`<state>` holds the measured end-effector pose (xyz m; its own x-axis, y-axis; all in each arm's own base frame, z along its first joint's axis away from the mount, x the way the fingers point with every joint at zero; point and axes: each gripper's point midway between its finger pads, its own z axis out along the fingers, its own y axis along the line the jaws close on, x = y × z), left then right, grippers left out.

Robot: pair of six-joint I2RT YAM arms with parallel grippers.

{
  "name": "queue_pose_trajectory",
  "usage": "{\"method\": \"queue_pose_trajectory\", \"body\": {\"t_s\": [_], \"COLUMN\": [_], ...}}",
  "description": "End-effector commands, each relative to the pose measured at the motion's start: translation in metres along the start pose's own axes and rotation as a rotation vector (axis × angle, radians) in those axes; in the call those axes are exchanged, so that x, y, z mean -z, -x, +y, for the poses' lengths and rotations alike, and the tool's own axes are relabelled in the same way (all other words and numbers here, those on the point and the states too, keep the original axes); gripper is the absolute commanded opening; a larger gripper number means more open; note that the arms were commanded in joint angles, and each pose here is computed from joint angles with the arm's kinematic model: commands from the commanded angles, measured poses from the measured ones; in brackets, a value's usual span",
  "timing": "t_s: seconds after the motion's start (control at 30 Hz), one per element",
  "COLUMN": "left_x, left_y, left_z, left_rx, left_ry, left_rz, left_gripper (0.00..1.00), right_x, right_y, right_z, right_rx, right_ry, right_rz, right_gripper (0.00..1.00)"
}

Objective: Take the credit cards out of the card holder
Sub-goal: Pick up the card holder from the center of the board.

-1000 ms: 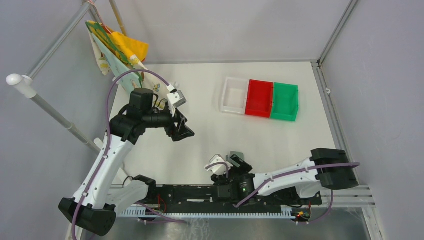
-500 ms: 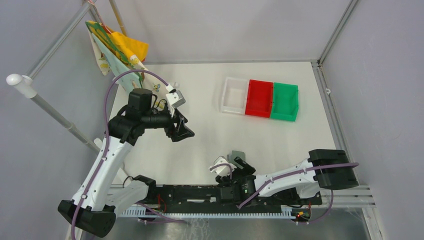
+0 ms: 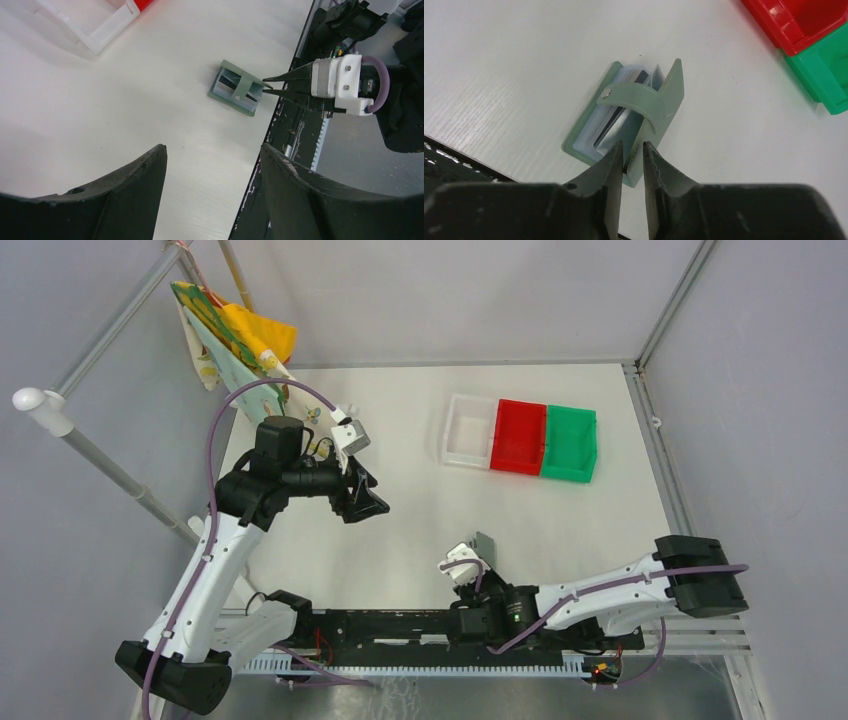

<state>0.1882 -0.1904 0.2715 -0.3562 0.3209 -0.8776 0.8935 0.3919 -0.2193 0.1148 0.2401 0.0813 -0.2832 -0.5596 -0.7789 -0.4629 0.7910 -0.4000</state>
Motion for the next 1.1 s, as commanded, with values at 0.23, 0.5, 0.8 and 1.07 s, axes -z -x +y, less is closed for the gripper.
{"method": "queue_pose_trajectory", "body": {"t_s": [0.23,0.5,0.8,1.07], "left_x": [0.007,0.009,0.01,0.011], "left_y": [0.024,0.028,0.027,0.003], "left_z": [-0.011,-0.016,-0.022,-0.04], "left_rx": [-0.008,0.002,-0.011,-0.095], "left_ry": [-0.035,-0.05,-0.077,-0.149], "left_rz": [-0.059,-0.07,-0.077,-0.086], "left_gripper": [0.73,0.73,0.74,0.86], "right_x": [0.002,-0.008,-0.002,0.028], "right_y": [-0.004,-0.035,-0.002,0.08], "right_z": [-0.022,-0.038,-0.019,-0.002], "right_rx": [-0.125,-0.226,-0.308,-0.382], "right_ry": [-0.016,-0.038,0.145,0.552], "right_rz": [-0.035,0.006,-0.117,-0.335], "right_gripper": [0.27,0.47,0.0,0.0]}}
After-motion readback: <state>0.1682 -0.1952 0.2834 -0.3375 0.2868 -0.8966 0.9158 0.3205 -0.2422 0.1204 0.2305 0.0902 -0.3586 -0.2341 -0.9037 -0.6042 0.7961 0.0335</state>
